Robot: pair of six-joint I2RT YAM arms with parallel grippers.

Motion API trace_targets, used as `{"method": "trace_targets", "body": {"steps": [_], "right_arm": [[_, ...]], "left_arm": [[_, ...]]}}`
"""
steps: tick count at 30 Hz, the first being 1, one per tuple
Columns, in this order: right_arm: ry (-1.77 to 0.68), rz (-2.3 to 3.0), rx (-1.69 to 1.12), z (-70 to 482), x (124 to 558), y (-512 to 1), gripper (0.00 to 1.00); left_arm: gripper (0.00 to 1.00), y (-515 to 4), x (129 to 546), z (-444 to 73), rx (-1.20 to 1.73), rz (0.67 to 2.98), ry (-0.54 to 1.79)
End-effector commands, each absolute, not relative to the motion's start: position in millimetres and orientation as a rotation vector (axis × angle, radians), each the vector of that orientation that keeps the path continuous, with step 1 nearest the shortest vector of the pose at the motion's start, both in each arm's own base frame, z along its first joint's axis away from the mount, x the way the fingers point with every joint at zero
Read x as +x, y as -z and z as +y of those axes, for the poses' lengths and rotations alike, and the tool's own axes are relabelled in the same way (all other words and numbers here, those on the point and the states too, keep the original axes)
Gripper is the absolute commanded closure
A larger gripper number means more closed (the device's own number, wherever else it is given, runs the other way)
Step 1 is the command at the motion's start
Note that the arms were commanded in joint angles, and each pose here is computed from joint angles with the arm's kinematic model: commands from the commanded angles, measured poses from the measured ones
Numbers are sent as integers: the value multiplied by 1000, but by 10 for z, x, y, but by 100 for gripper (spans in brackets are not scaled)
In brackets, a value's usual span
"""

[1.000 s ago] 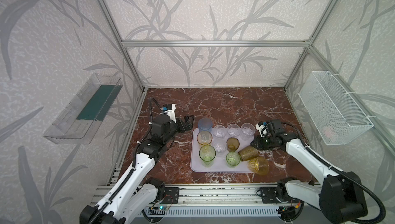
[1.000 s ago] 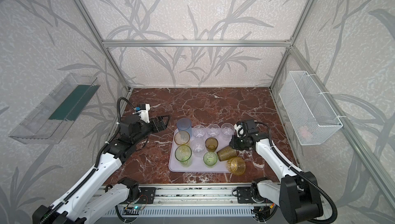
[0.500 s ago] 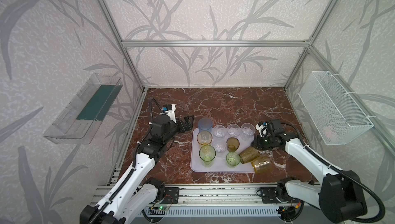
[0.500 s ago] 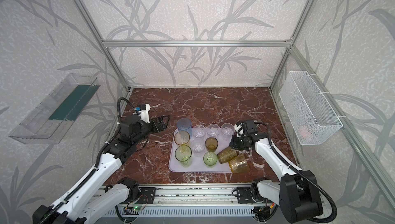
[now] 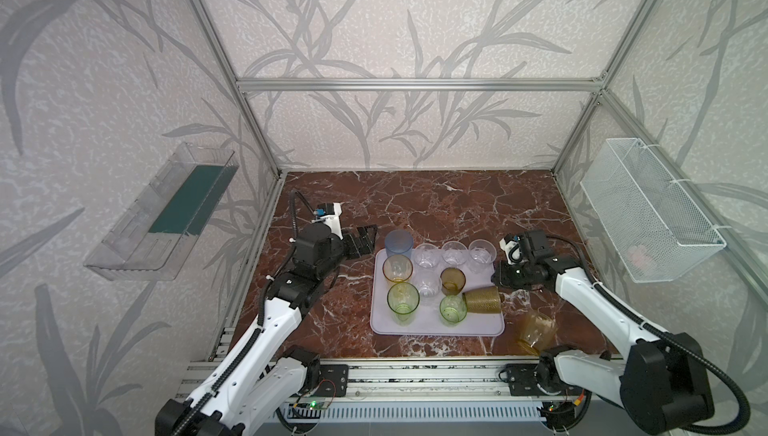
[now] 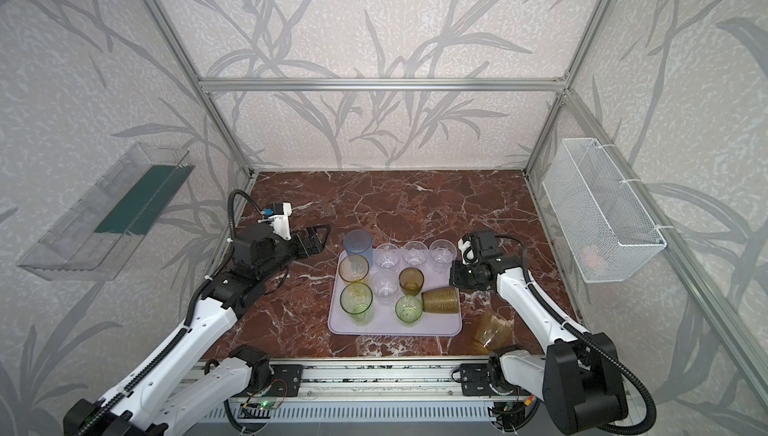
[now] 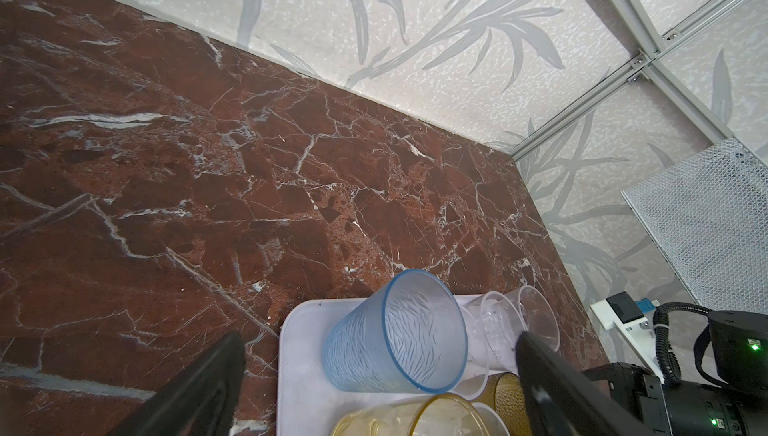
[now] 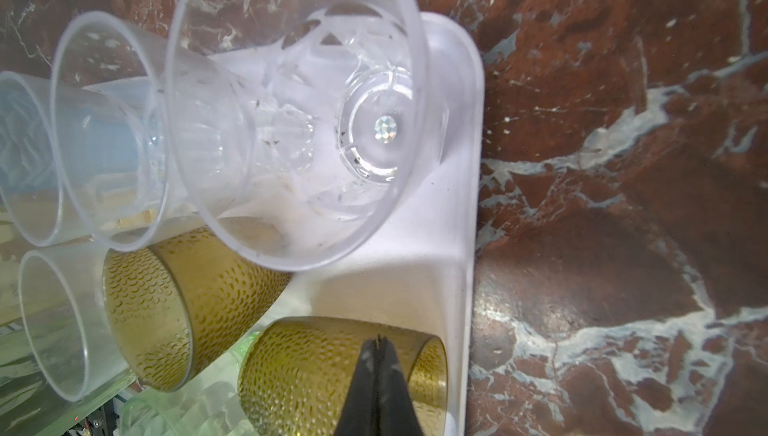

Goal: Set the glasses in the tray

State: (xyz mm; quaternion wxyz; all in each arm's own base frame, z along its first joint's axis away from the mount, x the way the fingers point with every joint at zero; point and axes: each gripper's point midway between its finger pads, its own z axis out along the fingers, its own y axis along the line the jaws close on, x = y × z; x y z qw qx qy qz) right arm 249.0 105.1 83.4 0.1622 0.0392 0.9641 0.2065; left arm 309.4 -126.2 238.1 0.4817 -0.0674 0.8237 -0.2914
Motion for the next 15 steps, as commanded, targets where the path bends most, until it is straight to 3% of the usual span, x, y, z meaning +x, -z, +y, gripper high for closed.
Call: {"method": "trace_targets", "body": {"steps": [1, 14, 15], "right_arm": [[-569, 2710, 110, 1032, 2563, -996, 100], [-511, 2686, 103, 972, 2636, -1102, 100], [-512, 2689, 107, 972, 2622, -1108, 94]], "left_arm": [[1, -2398, 3091, -1232, -170, 1992, 699], [1, -2418, 3079, -1233, -169, 1986, 705], [1, -2419, 3078, -1237, -169, 1986, 708]]}}
